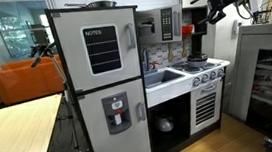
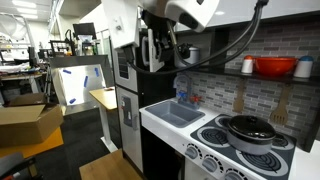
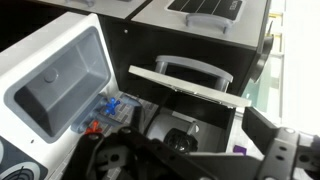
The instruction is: Move the pot from the sink to the top cabinet then close the cabinet door
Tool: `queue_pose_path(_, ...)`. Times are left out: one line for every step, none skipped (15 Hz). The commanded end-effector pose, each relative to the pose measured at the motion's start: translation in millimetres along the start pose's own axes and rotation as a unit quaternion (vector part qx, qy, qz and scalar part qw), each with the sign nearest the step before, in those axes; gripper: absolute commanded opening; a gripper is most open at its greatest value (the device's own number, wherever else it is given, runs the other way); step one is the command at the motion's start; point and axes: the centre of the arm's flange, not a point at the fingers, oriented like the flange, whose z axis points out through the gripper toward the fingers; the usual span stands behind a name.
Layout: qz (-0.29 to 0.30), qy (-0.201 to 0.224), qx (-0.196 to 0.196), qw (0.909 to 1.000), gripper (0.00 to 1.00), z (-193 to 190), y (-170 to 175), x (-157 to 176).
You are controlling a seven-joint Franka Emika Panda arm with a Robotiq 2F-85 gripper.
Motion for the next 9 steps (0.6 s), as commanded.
queue_pose_path(-0.02, -0.009, -0.082, 0.9964, 1.0, -9.6, -25.6, -30.0)
queue_pose_path(-0.031, -0.018, -0.108, 0.9935, 1.0, -11.7, -32.9, -34.4)
queue_pose_path(-0.041, -0.026, -0.132, 0.99, 1.0, -13.6, -39.8, -37.5)
queue_pose_path(-0.052, -0.036, -0.152, 0.9864, 1.0, -14.1, -45.8, -40.7)
queue_pose_path(-0.062, -0.048, -0.171, 0.9822, 1.0, -14.1, -52.5, -42.6)
queue_pose_path(-0.072, -0.061, -0.188, 0.9775, 1.0, -12.8, -58.7, -44.9)
queue_pose_path(-0.079, -0.074, -0.203, 0.9732, 1.0, -11.5, -64.8, -46.6)
queue_pose_path(-0.088, -0.087, -0.217, 0.9682, 1.0, -9.0, -69.7, -48.8)
queue_pose_path(-0.096, -0.097, -0.232, 0.9632, 1.0, -7.1, -74.5, -50.4)
